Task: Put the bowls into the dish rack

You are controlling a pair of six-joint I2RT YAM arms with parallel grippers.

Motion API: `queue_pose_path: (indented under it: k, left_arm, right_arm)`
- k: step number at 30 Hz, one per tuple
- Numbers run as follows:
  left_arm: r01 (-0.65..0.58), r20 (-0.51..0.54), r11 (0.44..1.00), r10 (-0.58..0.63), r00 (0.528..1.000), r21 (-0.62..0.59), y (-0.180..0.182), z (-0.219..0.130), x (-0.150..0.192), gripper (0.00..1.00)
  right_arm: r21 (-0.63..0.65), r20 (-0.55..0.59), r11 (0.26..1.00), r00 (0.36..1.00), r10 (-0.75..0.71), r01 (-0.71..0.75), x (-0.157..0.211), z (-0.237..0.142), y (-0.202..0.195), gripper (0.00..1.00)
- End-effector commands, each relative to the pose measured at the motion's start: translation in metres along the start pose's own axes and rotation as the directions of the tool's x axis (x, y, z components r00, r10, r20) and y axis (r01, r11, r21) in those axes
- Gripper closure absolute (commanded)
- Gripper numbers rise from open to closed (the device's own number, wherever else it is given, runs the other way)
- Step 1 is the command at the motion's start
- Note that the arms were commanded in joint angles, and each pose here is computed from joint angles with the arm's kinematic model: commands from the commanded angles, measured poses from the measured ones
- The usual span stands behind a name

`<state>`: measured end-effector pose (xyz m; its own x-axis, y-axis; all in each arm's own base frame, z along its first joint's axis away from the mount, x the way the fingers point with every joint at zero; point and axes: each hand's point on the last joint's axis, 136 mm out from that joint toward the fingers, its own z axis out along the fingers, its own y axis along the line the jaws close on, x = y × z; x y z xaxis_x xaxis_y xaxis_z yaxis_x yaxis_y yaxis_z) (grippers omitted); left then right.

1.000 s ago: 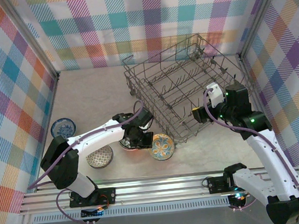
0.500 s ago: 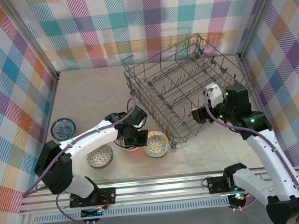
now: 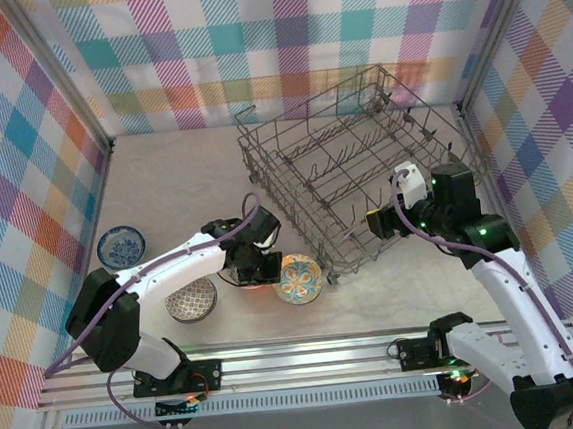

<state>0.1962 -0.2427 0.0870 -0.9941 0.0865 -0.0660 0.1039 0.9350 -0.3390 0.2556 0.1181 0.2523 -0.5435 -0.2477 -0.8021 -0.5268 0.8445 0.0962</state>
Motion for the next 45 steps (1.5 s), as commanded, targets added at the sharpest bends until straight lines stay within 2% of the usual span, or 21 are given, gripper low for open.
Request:
queue_pose_path:
  k: [1, 10, 27, 40, 45]
  left_arm:
    - [0.007, -0.030, 1.000, -0.006, 1.000, 0.018, -0.003, 0.002, 0.002, 0.94]
    - [0.013, -0.056, 1.000, -0.013, 0.998, 0.002, 0.000, 0.008, 0.005, 0.85]
    - [0.005, -0.067, 1.000, -0.005, 0.998, 0.010, -0.006, -0.003, 0.004, 0.75]
    - [0.018, -0.080, 1.000, -0.017, 0.997, 0.008, -0.005, 0.005, 0.005, 0.74]
    - [0.027, -0.081, 0.999, -0.025, 0.996, 0.020, -0.008, 0.008, 0.003, 0.82]
  right_arm:
    - [-0.031, -0.005, 0.999, 1.000, 0.019, -0.019, 0.005, 0.001, 0.006, 0.12]
    - [-0.039, -0.010, 0.999, 0.999, 0.030, -0.031, 0.007, 0.005, 0.006, 0.12]
    - [-0.042, -0.018, 0.999, 0.999, 0.031, -0.032, 0.010, 0.010, 0.005, 0.12]
    - [-0.043, -0.022, 0.999, 0.999, 0.031, -0.032, 0.012, 0.014, 0.004, 0.12]
    - [-0.042, -0.021, 0.999, 0.999, 0.032, -0.032, 0.012, 0.013, 0.004, 0.12]
